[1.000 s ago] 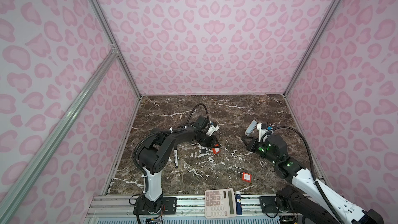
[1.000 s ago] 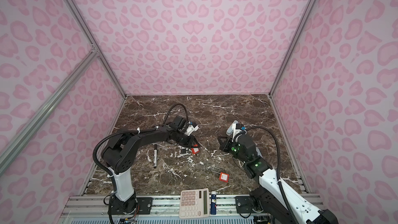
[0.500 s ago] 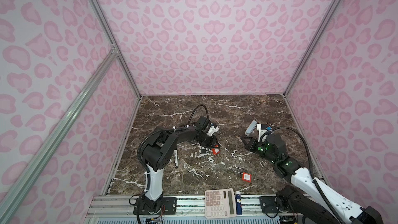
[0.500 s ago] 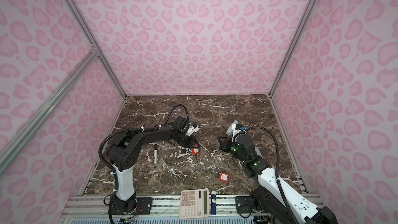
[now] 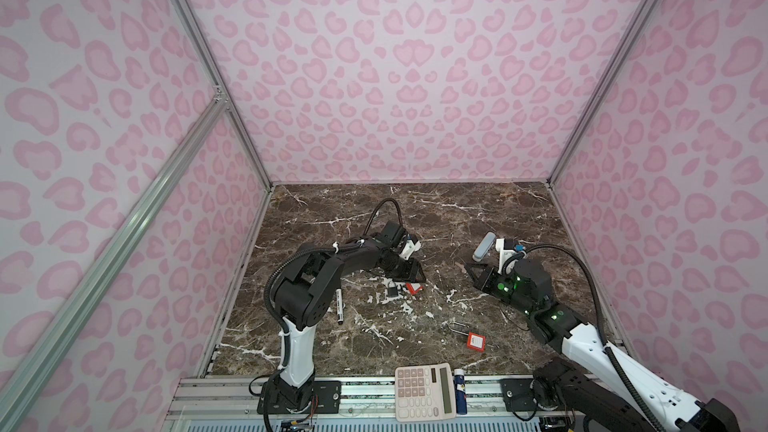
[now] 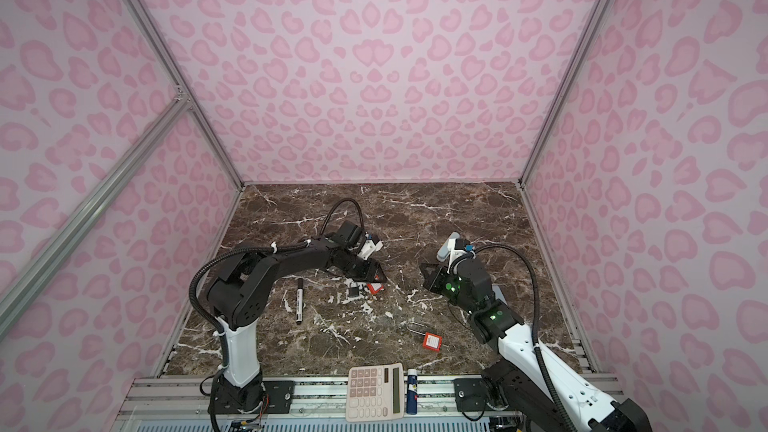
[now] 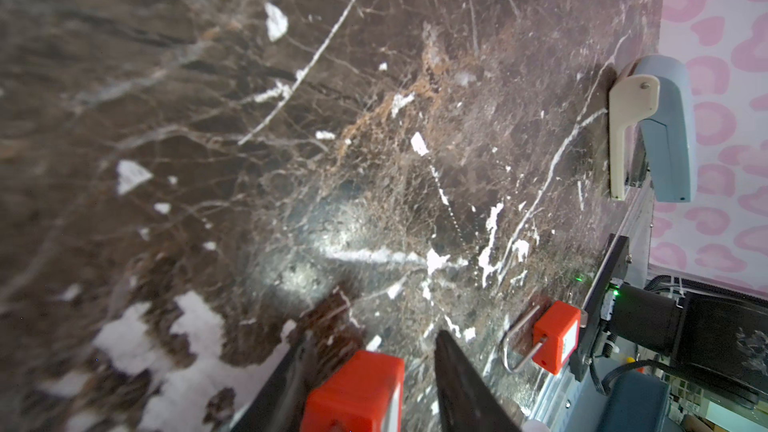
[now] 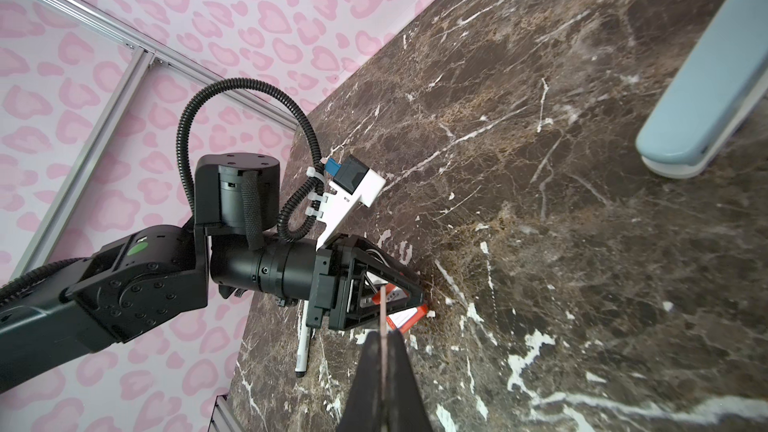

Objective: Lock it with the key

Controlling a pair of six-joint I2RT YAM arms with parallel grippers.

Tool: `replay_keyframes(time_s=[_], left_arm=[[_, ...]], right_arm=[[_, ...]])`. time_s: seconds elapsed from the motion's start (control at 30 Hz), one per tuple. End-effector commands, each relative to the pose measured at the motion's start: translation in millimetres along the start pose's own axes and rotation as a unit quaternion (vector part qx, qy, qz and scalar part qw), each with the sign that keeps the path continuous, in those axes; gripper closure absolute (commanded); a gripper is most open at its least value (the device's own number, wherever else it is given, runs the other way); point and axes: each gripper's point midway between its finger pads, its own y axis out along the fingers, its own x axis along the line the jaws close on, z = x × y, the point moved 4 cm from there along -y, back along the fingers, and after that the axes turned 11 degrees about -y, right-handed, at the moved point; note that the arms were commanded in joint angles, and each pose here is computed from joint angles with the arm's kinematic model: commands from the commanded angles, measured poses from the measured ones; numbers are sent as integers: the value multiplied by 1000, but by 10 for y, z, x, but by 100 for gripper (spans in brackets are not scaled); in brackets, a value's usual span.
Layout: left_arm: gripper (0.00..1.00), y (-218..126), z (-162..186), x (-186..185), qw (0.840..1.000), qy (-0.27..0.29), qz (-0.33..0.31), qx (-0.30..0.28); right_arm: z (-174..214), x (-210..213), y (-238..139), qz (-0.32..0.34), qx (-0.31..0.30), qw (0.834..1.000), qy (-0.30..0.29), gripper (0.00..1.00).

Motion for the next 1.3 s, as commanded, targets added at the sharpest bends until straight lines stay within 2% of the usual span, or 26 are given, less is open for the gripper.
replay_keyframes(time_s=[0.0,0.23,0.47,0.83,1.07,1.13,1.27], left_arm=[[50,-29,-23,27,1000,-6,-21,-6],[36,-74,-65,-1,1000,3,-27,-15],[39,-158,-106,-122,999,13,-17,-24],[40,-58,-127,-123,1000,10,-24,-17],[51,-10,-89,-124,1000,10,-28,-8],[51,1,-82,-140,999,14,-28,-6],[43,-22,-95,-136,999,17,-38,-13]], right_arm=[[-4,4,-6,-4,-5,1000,-2,100],[-13,9,-20,-4,-7,1000,-3,100],[-1,1,-19,-4,-7,1000,-3,100],[7,-10,-29,-2,-8,1000,-2,100],[10,-12,-13,-3,-6,1000,0,100],[16,-15,-6,-3,-5,1000,0,100],[13,-8,1,-4,-4,1000,-1,100]])
